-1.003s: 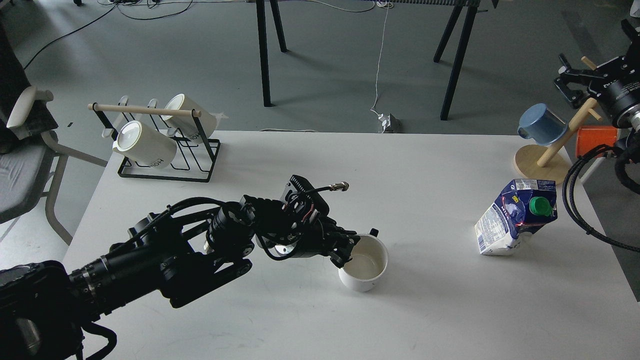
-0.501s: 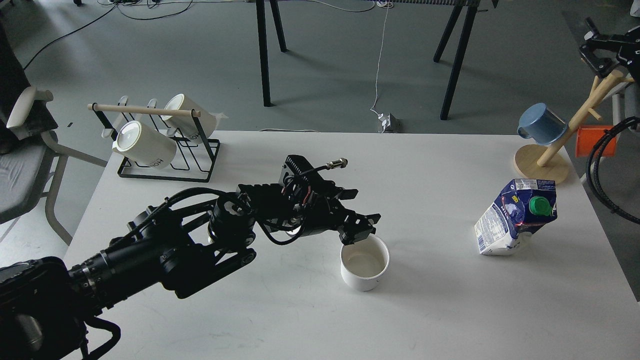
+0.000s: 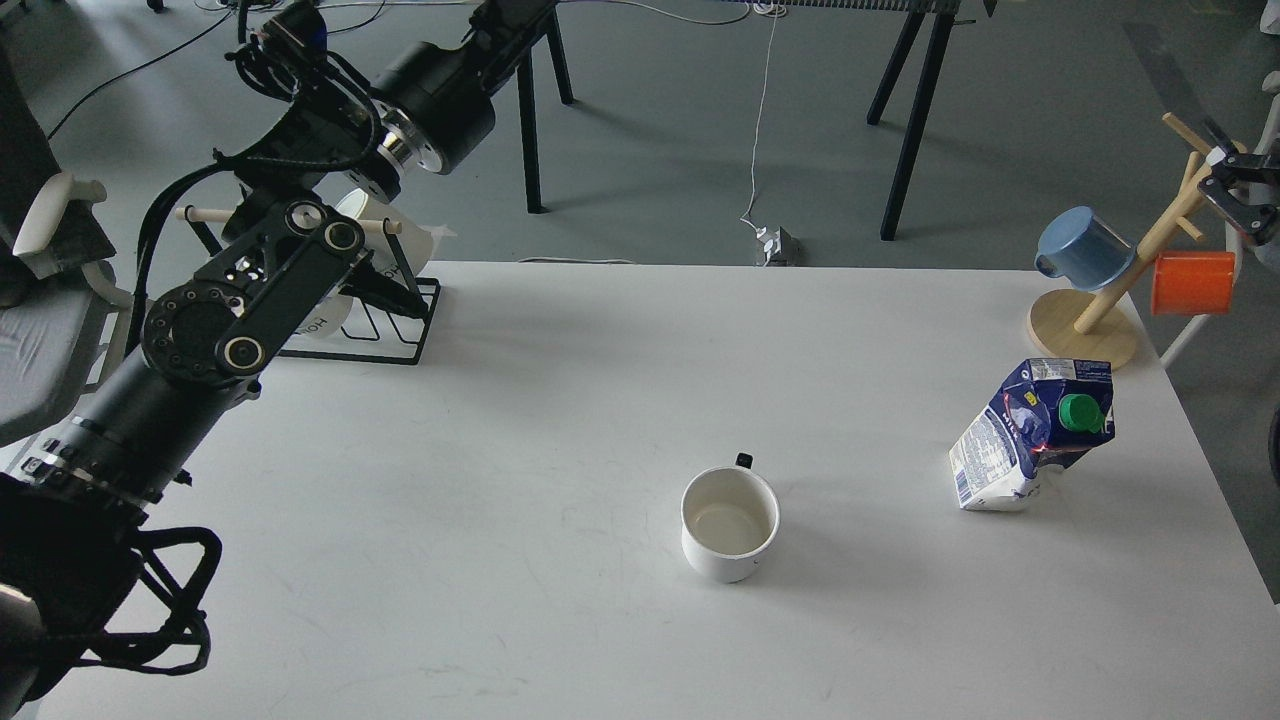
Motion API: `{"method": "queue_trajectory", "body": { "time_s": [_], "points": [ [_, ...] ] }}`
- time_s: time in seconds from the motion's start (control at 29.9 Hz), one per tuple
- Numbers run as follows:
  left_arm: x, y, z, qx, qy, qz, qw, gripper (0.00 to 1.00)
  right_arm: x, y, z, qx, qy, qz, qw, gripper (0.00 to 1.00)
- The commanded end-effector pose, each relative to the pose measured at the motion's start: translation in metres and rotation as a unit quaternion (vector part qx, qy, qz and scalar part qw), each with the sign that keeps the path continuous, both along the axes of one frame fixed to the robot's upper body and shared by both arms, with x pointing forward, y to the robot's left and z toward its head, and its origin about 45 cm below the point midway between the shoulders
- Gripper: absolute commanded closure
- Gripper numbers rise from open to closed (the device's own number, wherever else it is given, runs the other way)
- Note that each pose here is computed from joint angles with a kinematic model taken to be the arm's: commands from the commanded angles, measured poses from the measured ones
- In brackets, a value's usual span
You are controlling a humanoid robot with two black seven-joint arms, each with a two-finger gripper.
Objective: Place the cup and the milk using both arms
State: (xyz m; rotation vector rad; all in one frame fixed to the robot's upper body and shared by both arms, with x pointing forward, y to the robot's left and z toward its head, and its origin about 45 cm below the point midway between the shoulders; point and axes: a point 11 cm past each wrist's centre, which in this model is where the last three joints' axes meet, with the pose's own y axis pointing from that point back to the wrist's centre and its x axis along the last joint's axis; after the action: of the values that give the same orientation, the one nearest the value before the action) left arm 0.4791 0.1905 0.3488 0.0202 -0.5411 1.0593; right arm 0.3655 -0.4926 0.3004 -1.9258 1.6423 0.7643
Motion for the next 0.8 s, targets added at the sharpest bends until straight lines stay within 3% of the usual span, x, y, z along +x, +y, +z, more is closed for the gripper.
{"method": "queue_trajectory", "body": {
  "time_s": [0.0, 0.3, 0.5, 0.77],
  "points": [
    [0.008, 0.041, 0.018, -0.15, 0.024, 0.028, 0.988, 0.01, -0.03, -0.014, -0.034, 0.022, 0.046, -0.025, 0.998, 0.01],
    [0.016, 0.131, 0.018, -0.399, 0.097, 0.081, 0.908, 0.0, -0.126, -0.055, -0.116, 0.078, 0.143, -0.15, 0.975, 0.01],
    [0.014, 0.154, 0.016, -0.418, 0.092, 0.081, 0.9, 0.01, -0.195, -0.009, -0.171, 0.129, 0.231, -0.134, 0.955, 0.01],
    [0.012, 0.152, 0.003, -0.42, 0.105, 0.088, 0.897, 0.0, -0.233, 0.049, -0.224, 0.215, 0.268, -0.133, 0.93, 0.01]
  ]
}}
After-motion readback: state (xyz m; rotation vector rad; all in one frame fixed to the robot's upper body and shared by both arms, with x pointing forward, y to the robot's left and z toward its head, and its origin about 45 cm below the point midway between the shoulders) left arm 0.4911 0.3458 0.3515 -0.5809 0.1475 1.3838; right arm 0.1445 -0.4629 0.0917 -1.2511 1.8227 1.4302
